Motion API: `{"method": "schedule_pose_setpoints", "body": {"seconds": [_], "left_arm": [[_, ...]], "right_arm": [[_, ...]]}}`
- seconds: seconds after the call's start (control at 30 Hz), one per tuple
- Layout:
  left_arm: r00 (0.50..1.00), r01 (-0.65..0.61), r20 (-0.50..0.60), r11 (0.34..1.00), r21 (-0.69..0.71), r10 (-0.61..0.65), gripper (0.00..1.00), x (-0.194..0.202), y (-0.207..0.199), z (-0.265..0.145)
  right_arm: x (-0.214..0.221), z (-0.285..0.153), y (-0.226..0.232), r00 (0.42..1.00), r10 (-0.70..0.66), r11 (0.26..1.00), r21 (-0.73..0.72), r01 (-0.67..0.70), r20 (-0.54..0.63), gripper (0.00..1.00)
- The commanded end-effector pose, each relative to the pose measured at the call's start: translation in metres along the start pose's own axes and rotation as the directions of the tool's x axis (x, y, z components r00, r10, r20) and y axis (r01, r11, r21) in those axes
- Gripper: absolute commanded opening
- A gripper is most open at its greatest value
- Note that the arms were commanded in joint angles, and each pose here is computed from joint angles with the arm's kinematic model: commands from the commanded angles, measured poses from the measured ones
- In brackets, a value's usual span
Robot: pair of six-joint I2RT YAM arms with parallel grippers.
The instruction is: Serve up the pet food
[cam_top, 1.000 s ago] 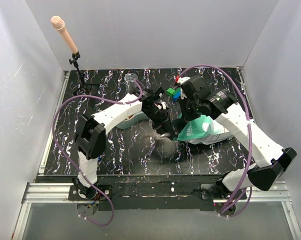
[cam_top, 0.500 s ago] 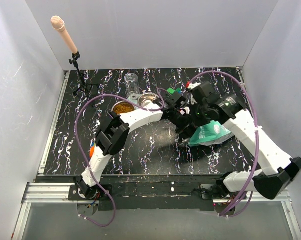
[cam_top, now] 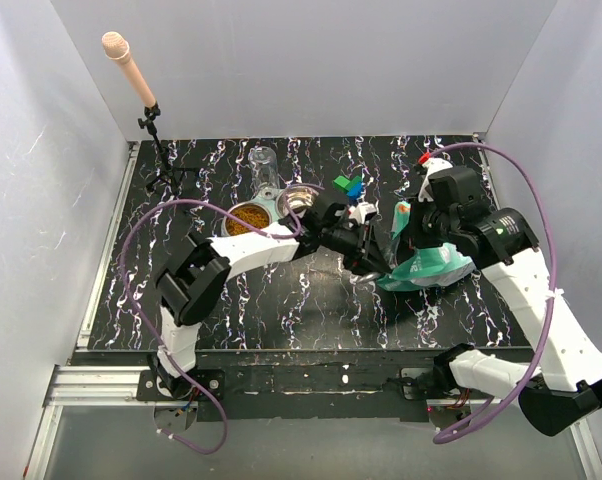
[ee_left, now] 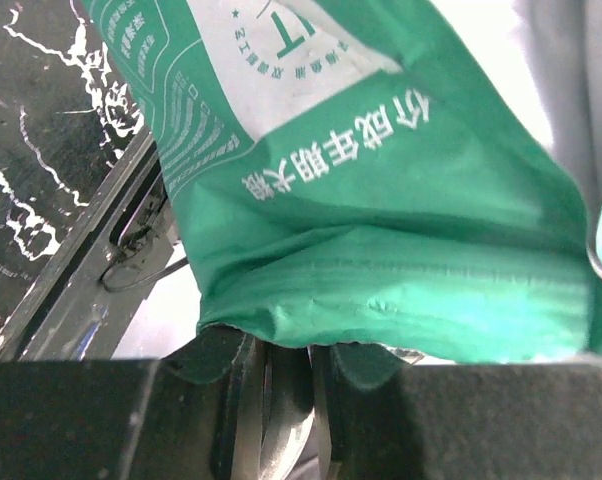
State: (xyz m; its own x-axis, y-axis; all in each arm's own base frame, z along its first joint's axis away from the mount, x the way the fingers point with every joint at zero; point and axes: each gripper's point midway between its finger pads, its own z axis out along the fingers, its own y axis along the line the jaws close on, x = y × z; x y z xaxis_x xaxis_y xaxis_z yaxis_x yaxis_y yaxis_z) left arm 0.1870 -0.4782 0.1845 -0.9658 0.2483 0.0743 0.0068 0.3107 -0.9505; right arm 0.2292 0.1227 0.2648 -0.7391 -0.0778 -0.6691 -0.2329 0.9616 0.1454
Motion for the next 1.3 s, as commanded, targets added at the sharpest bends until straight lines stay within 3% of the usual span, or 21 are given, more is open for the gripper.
{"method": "schedule_pose_setpoints", "body": {"seconds": [0.0, 0.13, 0.53, 0.77, 0.9, 1.27], "left_arm": [[0.977, -0.212, 0.048, 0.973, 0.088, 0.208, 0.0, 0.007, -0.061, -0.059], [0.983, -0.184, 0.014, 0.983, 0.01, 0.184, 0.0, 0.015, -0.053, -0.077], [0.975, -0.223, 0.015, 0.973, 0.058, 0.222, 0.0, 0.035, -0.084, -0.098], [0.999, -0.003, 0.042, 0.994, 0.111, -0.002, 0.0, 0.026, -0.065, -0.116], [0.997, 0.014, 0.066, 0.981, 0.195, -0.027, 0.0, 0.02, -0.082, -0.126], [0.995, 0.041, 0.076, 0.98, 0.197, -0.057, 0.0, 0.028, -0.076, -0.131]], "right_arm": [[-0.047, -0.021, -0.006, 0.974, 0.05, 0.999, 0.005, -0.053, 0.221, 0.01], [-0.05, -0.017, -0.011, 0.977, 0.038, 0.998, 0.037, -0.047, 0.212, 0.01], [-0.058, -0.002, -0.01, 0.979, 0.028, 0.998, 0.041, -0.037, 0.201, 0.01], [-0.052, -0.003, -0.012, 0.982, 0.026, 0.998, 0.048, -0.036, 0.187, 0.01], [-0.047, -0.001, -0.014, 0.983, 0.033, 0.998, 0.051, -0.042, 0.18, 0.01], [-0.052, -0.008, -0.023, 0.98, 0.023, 0.996, 0.084, -0.04, 0.196, 0.01]]}}
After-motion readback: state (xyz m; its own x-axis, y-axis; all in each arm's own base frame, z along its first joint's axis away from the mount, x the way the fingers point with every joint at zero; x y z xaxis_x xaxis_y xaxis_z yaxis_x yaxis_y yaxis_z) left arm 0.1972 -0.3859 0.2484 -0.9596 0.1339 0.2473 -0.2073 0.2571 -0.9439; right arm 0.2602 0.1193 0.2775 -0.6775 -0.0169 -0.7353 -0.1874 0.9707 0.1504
